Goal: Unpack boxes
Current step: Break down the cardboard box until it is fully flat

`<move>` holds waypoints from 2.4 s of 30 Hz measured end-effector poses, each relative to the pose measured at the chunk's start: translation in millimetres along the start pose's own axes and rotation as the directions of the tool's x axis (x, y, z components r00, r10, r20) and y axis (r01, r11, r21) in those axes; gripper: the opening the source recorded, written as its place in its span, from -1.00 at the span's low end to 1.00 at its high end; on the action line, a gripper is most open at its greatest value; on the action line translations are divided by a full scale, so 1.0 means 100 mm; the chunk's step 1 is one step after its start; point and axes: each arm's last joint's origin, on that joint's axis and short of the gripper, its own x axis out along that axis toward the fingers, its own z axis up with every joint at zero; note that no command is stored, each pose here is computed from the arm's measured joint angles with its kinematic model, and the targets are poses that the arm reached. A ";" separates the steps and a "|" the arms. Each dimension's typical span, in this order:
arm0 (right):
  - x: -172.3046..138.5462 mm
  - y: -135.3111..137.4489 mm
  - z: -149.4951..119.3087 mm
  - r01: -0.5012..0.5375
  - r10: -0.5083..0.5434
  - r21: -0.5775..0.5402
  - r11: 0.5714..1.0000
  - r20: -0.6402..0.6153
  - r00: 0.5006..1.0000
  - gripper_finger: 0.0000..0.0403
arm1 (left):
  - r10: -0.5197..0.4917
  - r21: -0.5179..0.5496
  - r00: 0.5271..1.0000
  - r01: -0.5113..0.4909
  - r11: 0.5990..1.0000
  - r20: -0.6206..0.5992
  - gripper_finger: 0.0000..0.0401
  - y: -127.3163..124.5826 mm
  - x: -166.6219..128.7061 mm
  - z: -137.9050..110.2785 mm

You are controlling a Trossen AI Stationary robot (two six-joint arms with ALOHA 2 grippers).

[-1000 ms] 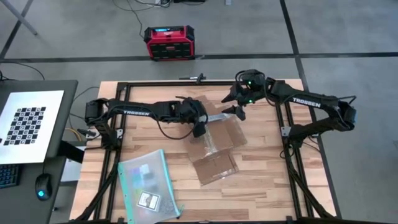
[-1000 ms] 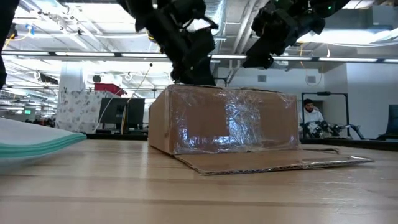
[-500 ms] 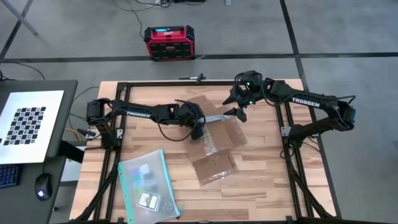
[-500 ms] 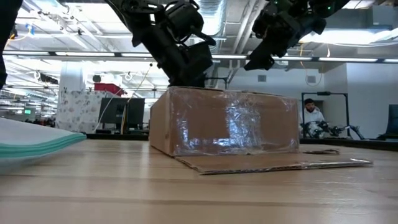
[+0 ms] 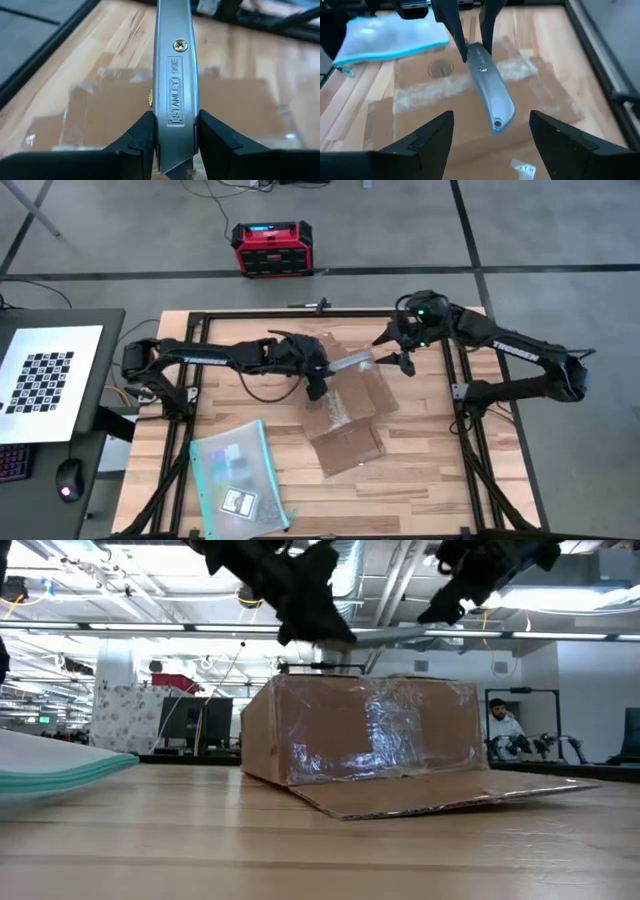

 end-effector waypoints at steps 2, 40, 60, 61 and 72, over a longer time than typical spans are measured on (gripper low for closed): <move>-0.03 0.04 0.04 0.001 0.000 -0.022 1.000 0.033 0.999 0.27 | -0.017 -0.003 0.999 0.017 1.000 0.033 -0.52 -0.01 -0.07 0.06; 0.63 0.18 0.22 -0.122 0.132 -0.099 0.988 0.108 0.985 0.27 | -0.121 0.010 0.985 0.121 0.993 0.124 -0.52 -0.17 -0.23 0.18; 0.65 0.26 0.24 -0.144 0.155 -0.099 0.985 0.116 0.981 -0.38 | -0.124 0.000 0.985 0.125 0.992 0.120 -0.52 -0.19 -0.23 0.17; 0.65 0.26 0.24 -0.144 0.155 -0.099 0.985 0.116 0.981 -0.40 | -0.123 -0.001 0.985 0.124 0.992 0.120 -0.52 -0.18 -0.23 0.17; 0.58 0.23 0.15 -0.099 0.101 -0.045 0.994 0.021 0.995 -0.40 | -0.108 -0.006 0.992 0.109 0.994 0.067 -0.17 -0.17 -0.23 0.13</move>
